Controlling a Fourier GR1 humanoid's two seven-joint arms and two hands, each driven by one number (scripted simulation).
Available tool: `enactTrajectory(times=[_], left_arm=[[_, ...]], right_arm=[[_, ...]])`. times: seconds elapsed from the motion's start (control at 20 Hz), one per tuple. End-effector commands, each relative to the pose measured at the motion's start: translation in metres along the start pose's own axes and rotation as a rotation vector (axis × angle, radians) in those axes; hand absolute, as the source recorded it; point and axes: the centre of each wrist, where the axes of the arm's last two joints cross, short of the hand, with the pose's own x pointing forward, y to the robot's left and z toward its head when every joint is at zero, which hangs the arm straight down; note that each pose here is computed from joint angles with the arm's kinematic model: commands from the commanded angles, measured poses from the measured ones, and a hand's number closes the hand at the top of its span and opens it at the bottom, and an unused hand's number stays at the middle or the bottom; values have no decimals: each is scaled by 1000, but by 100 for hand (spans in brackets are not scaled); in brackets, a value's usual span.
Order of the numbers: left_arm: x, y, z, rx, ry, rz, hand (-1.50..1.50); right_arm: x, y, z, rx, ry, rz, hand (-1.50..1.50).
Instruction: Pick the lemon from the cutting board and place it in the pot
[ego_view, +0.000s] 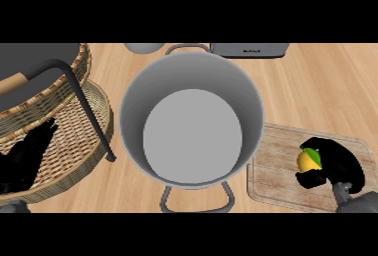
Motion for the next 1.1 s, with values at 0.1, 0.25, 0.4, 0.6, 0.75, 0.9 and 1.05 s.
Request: enactTrajectory(times=[0.1,0.25,0.4,0.6,0.75,0.9,1.05], left_arm=[[20,17,-15,149,193,-184,0],[11,5,-7,149,186,-188,0],[-1,-7,-3,127,179,-179,0],[-4,6,2,100,163,-173,0],[0,12,-6,124,176,-162,0],[0,-2,-9,136,177,-173,0],[-2,12,6,123,211,-172,0]], right_arm=[[5,-4,-2,-90,-64,75,150],[7,4,-3,-144,-79,98,150],[6,-11,-11,-180,-171,136,150],[-16,-20,-6,-39,-484,296,150],[-23,-50,-16,-75,-606,321,150],[-25,-66,-22,-169,-640,337,150],[-39,-103,-25,-280,-668,310,150]])
